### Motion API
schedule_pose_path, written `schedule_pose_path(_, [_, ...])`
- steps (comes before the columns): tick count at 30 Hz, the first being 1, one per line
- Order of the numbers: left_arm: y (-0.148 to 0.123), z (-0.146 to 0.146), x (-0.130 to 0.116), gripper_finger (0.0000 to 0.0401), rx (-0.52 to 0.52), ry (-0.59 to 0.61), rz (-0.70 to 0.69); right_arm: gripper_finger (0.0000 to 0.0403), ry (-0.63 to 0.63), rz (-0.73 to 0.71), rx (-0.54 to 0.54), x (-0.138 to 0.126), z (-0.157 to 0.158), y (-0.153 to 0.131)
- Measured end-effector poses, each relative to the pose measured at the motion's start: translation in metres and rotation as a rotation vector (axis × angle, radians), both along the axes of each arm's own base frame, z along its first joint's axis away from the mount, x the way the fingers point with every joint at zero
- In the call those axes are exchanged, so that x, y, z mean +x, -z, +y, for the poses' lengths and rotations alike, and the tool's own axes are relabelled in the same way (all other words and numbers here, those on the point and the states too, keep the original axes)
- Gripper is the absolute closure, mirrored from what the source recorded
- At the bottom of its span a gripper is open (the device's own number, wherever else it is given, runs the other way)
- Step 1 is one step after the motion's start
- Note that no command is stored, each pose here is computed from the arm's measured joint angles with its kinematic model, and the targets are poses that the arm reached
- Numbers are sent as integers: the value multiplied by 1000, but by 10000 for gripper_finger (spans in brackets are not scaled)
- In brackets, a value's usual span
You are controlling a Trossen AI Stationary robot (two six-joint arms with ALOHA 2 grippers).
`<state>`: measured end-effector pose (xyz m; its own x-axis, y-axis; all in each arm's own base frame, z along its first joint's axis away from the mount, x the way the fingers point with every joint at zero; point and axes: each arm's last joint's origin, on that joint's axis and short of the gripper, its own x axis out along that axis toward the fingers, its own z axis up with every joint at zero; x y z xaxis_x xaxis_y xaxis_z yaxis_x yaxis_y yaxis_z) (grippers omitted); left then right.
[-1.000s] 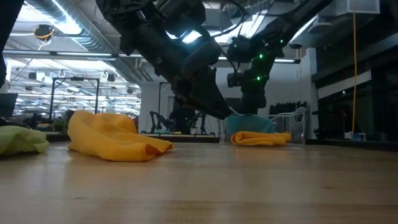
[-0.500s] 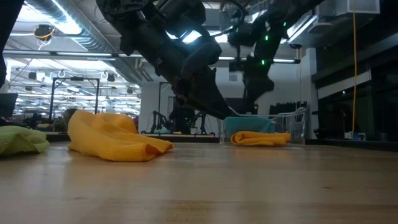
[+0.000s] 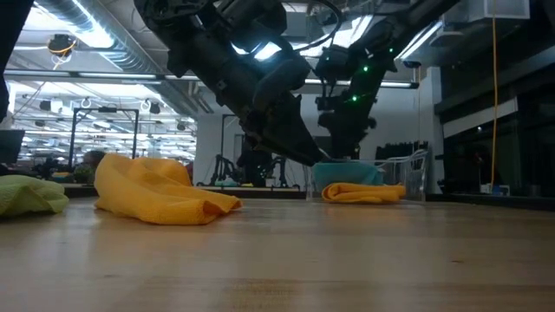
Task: Fold microfiber towels
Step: Stack the folded blue microfiber towel on top of the orange microfiber towel in the transparent bin
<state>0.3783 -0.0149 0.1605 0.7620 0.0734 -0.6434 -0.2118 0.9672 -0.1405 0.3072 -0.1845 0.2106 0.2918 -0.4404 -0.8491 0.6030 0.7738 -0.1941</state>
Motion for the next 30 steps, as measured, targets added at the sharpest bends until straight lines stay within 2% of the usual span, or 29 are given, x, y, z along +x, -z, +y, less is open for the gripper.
schedule_pose_path(6, [0, 0, 0, 302, 0, 1, 0, 199, 15, 52, 126, 3, 0, 27])
schedule_pose_path(11, [0, 0, 0, 302, 0, 1, 0, 199, -20, 70, 238, -1, 5, 30])
schedule_pose_path(18, [0, 0, 0, 302, 0, 1, 1, 199, -17, 54, 211, -1, 5, -6])
schedule_pose_path(22, [0, 0, 0, 302, 0, 1, 0, 199, 39, 16, 117, 2, -3, -21])
schedule_pose_path(26, [0, 0, 0, 302, 0, 1, 0, 199, 151, 28, 143, 1, -14, -3])
schedule_pose_path(30, [0, 0, 0, 302, 0, 1, 1, 199, 169, 90, 218, 3, -17, 29])
